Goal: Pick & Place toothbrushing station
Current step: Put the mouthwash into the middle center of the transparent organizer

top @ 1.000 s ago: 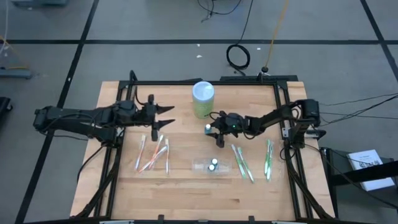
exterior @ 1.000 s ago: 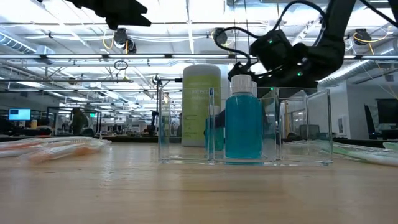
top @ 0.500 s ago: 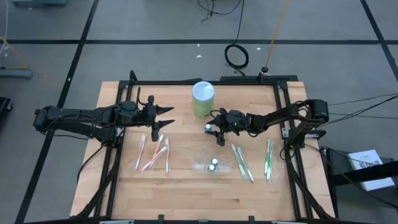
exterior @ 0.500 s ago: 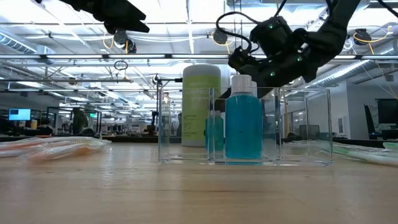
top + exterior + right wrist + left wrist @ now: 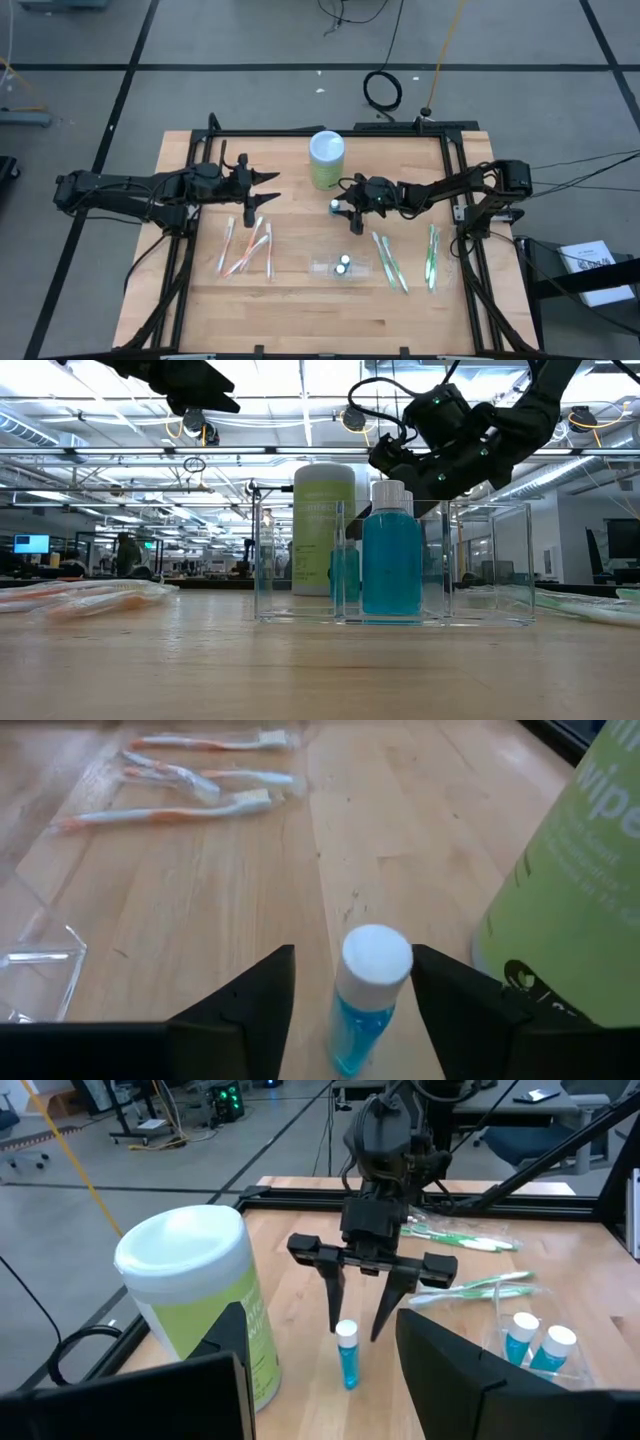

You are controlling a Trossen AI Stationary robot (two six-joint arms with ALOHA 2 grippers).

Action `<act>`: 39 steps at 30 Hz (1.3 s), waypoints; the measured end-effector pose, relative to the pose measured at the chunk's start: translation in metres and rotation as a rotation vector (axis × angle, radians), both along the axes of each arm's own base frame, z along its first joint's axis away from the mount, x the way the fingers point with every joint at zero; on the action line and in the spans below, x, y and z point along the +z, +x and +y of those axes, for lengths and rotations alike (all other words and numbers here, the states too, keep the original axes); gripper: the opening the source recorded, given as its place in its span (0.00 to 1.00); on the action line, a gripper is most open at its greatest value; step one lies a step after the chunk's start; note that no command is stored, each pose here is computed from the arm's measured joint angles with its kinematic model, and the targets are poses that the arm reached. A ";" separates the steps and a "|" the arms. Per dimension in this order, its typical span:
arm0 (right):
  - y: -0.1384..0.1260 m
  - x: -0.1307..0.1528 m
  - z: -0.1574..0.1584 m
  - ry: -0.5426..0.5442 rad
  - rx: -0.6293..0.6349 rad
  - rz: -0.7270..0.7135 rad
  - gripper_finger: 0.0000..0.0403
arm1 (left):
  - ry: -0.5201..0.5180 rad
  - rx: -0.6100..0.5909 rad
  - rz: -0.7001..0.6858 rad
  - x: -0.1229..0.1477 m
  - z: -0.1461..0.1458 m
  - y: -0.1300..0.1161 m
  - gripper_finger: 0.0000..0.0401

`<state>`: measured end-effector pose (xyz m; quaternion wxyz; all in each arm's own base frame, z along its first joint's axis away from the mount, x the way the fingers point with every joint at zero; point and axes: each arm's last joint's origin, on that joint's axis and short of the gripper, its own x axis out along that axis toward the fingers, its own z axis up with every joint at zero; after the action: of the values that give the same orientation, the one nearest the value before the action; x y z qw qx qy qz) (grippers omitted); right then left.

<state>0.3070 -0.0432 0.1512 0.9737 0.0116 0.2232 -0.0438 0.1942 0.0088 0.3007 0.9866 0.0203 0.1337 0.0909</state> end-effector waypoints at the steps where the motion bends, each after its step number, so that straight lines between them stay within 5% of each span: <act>1: 0.000 0.000 0.000 -0.002 0.001 0.004 0.45 | 0.000 0.000 0.000 0.000 0.000 0.000 0.38; 39: -0.003 0.008 0.000 -0.041 0.022 -0.012 0.00 | 0.004 0.000 0.000 0.000 0.000 0.000 0.38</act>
<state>0.3041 -0.0429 0.1595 0.9755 -0.0104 0.2166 -0.0376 0.1943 0.0088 0.3010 0.9866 0.0223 0.1333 0.0910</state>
